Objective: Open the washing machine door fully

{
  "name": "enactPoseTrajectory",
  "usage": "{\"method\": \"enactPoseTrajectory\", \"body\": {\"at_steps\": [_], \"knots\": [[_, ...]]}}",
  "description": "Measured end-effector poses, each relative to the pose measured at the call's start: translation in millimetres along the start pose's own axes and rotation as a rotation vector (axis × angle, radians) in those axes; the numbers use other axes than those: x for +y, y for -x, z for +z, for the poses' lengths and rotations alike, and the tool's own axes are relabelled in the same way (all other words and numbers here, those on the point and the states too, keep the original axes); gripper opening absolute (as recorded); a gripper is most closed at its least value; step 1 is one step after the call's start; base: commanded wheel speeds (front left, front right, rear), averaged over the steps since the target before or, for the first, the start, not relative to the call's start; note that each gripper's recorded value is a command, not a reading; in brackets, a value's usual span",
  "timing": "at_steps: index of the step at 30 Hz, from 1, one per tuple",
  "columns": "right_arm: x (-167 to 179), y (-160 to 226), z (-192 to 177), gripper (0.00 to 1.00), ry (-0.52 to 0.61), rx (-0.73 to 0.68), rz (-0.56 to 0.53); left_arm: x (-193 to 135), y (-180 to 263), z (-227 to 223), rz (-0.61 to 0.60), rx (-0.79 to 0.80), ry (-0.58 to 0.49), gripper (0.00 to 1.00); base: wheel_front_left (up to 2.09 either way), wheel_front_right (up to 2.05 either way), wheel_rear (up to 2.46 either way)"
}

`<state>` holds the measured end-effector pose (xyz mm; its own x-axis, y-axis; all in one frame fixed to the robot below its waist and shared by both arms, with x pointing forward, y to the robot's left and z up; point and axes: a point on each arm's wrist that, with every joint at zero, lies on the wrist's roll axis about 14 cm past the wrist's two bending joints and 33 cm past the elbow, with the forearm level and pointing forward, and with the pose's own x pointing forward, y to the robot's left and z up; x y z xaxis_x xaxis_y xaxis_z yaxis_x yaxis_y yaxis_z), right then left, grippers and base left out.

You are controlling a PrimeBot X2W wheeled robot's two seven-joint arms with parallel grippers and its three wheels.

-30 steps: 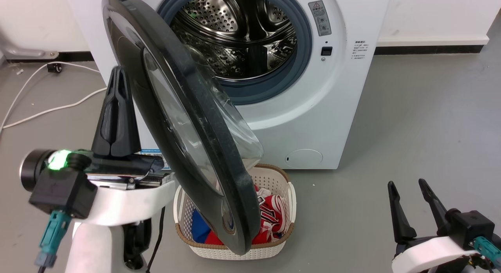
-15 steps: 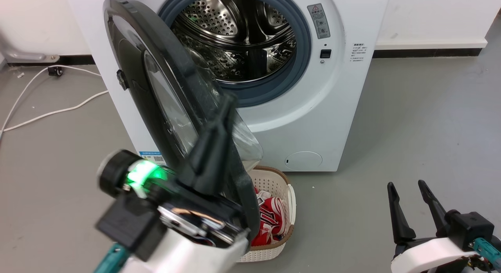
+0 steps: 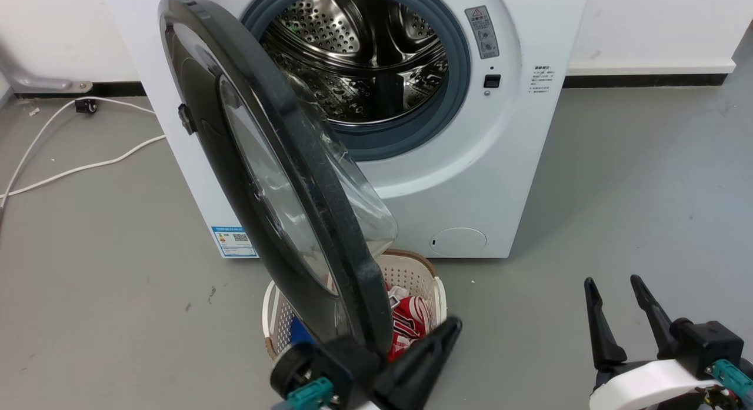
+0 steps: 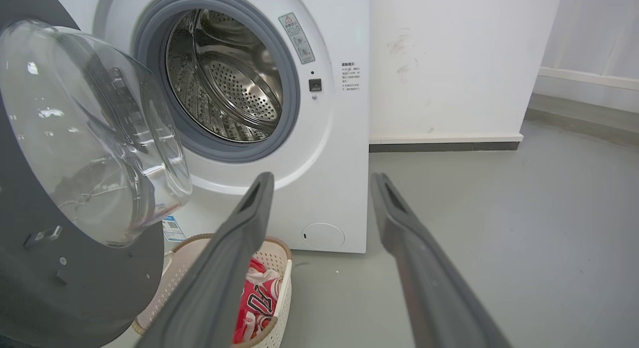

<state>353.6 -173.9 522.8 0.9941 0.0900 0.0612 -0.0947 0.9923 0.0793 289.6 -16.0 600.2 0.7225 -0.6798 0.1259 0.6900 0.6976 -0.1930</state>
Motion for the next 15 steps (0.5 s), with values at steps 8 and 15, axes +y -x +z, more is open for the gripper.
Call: {"method": "enactPoseTrajectory", "body": {"at_steps": [8, 15], "knots": [[-0.2, 1.5, -4.4, 1.0, -0.004, 0.014, -0.003, 10.6, 0.3, -50.0, 0.057, 0.131, 0.047, 0.0, 0.0, 0.0, 0.0], [-1.8, 3.5, -10.3, 1.0, -0.014, 0.031, -0.011, 45.9, -10.5, -58.3, 0.173, 0.105, 0.009, 0.0, 0.0, 0.0, 0.0]]}}
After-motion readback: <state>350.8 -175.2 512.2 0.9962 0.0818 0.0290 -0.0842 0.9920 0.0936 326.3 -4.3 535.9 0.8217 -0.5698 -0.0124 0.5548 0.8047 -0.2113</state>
